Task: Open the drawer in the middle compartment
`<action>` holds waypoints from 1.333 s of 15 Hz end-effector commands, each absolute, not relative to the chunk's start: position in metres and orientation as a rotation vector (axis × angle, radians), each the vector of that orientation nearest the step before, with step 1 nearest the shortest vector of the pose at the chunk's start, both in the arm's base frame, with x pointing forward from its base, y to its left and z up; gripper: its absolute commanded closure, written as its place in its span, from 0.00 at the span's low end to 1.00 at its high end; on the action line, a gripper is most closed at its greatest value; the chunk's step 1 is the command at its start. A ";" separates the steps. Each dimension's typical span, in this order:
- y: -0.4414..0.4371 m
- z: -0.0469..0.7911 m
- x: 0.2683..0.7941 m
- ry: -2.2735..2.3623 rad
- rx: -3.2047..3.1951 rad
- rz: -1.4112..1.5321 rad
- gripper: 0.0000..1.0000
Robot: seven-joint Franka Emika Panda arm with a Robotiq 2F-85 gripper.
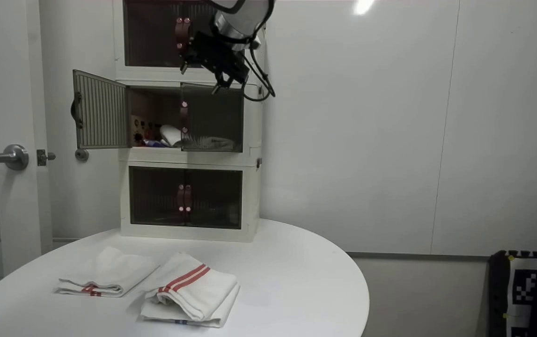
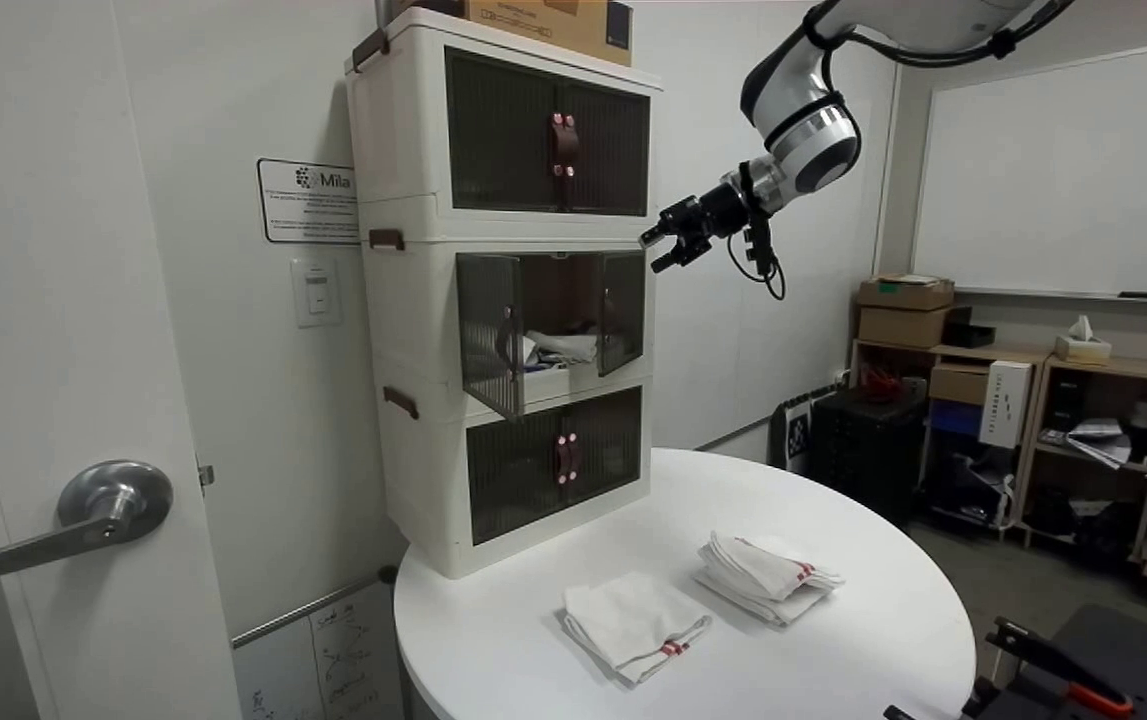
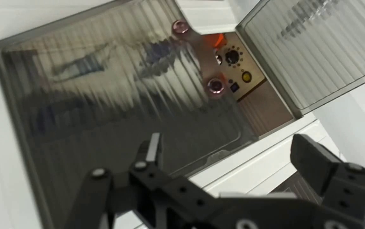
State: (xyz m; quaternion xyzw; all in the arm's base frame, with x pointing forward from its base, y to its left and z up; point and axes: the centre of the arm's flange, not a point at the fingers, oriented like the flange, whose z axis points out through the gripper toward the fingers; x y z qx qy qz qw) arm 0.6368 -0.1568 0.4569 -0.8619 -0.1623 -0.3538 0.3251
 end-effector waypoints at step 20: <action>0.003 0.574 0.717 0.129 -2.899 -0.291 0.00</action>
